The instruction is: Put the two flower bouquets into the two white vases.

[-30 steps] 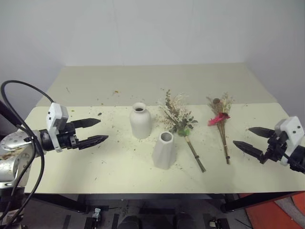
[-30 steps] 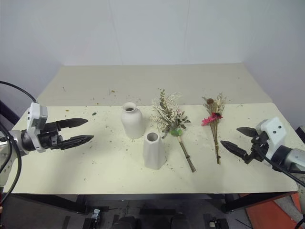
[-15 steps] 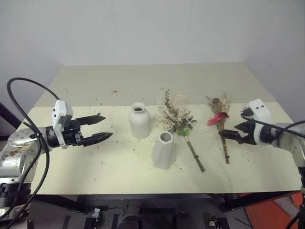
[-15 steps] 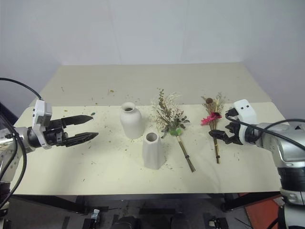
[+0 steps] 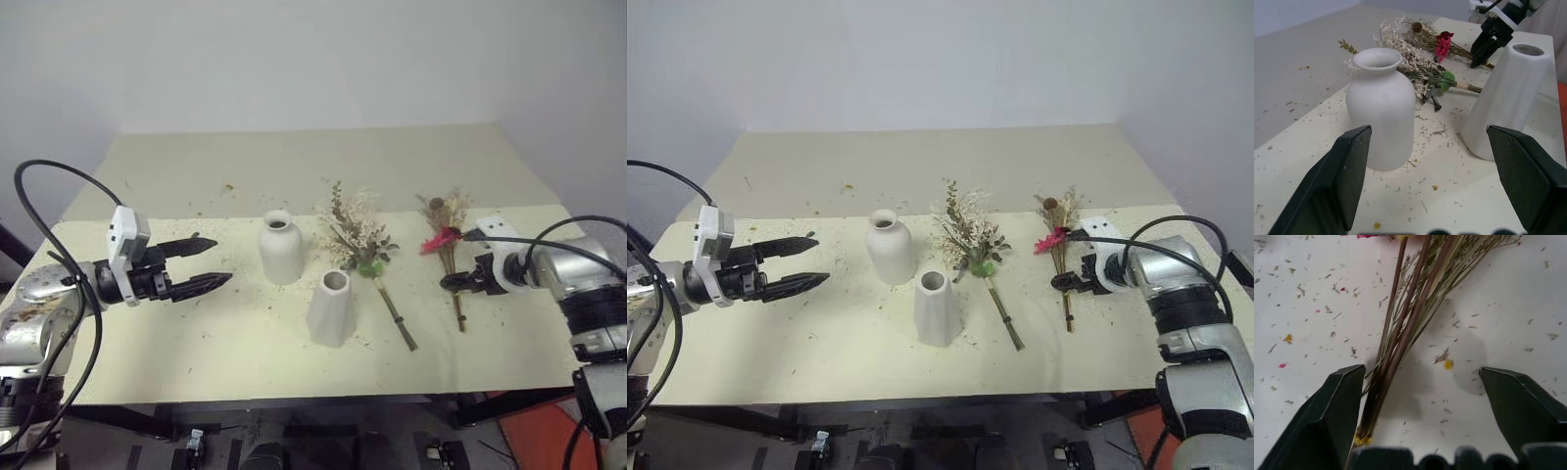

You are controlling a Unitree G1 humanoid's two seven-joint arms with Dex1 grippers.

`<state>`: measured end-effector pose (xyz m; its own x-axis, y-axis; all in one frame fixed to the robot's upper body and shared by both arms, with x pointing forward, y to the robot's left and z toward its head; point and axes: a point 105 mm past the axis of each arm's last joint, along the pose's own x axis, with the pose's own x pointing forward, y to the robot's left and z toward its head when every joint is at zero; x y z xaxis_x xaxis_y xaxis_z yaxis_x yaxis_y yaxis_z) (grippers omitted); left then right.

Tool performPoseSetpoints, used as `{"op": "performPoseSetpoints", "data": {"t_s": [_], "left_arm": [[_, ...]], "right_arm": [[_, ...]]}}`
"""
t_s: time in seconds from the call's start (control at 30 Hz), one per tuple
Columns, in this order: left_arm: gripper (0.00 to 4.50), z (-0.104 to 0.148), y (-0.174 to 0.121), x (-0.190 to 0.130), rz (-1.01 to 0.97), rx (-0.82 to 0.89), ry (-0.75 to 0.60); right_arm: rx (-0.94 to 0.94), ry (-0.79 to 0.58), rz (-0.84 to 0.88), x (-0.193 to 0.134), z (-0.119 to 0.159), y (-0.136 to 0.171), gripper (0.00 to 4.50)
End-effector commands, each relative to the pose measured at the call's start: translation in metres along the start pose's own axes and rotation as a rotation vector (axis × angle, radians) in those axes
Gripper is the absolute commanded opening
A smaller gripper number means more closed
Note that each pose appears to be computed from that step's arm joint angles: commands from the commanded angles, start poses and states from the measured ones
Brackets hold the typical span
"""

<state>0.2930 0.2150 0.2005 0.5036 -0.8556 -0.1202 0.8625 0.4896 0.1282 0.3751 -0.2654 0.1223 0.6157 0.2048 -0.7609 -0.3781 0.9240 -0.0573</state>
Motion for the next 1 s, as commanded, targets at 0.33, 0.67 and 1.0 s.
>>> {"op": "performPoseSetpoints", "data": {"t_s": [0.33, 0.67, 1.0], "left_arm": [[4.11, 0.017, 0.001, -0.013, 0.029, 0.063, -0.029], [4.11, 0.036, 0.0, -0.027, 0.056, 0.091, -0.091], [4.11, 0.047, -0.001, -0.039, 0.069, 0.103, -0.101]], "right_arm": [[-0.003, -0.031, -0.03, -0.002, 0.002, -0.002, 0.35], [0.098, -0.513, -0.05, -0.058, 0.073, -0.003, 0.01], [-0.008, -1.084, 0.292, -0.109, 0.148, 0.085, 0.01]]}}
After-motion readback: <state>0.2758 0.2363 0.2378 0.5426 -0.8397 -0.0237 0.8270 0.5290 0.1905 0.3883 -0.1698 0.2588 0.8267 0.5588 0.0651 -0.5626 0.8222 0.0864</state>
